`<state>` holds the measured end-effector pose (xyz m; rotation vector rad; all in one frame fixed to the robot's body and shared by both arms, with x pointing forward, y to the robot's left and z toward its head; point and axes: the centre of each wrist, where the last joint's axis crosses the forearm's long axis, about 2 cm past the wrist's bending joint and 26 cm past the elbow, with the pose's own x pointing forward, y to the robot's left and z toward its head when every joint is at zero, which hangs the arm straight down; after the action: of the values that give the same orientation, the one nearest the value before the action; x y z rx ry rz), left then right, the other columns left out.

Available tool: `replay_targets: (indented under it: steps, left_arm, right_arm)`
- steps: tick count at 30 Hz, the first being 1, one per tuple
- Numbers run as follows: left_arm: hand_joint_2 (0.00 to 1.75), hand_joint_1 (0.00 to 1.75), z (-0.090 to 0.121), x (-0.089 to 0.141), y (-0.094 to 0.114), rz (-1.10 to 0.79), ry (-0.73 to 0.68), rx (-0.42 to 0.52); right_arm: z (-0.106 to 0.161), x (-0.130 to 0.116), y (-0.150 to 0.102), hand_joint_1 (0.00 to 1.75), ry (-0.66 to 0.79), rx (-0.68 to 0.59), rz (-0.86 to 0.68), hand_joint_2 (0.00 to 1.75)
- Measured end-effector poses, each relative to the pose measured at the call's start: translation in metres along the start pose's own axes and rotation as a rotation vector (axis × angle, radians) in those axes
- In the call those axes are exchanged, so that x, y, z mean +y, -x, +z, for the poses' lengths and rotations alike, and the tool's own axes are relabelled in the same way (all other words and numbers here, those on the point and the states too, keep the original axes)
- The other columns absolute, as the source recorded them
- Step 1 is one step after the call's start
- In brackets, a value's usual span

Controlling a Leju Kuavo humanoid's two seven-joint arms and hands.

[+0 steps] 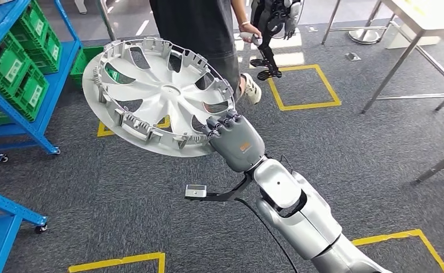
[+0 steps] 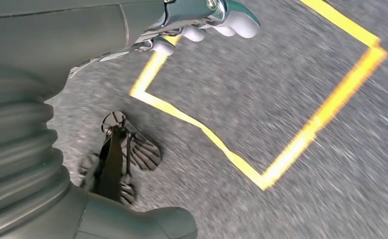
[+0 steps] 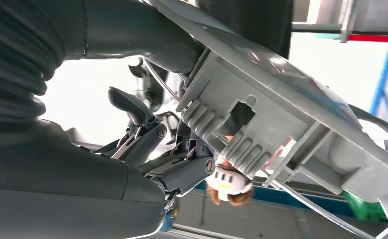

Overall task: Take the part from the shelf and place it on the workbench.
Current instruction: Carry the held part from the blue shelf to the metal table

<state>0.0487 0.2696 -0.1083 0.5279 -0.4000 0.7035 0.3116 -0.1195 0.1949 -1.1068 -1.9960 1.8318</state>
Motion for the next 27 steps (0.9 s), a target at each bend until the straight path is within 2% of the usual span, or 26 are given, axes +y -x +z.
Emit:
replay_targets:
  steps: [9,21,27]
  left_arm:
    - [1.75,0.00,-0.0046,0.0002,-0.0067,0.047,0.064,-0.061]
    - [1.75,0.00,-0.0051,0.0012,-0.0075,0.011,0.029,0.000]
    - [1.75,0.00,-0.0068,0.0067,-0.0053,0.001,0.022,-0.006]
  right_arm:
    - [-0.0028,-0.0035,-0.0024,1.75,0.016,-0.020,-0.034,1.75]
    - [-0.0003,-0.0040,-0.0041,1.75,0.034,0.012,-0.054,1.75]
    - [0.0043,-0.0005,-0.0082,1.75,0.029,0.025,-0.077,1.75]
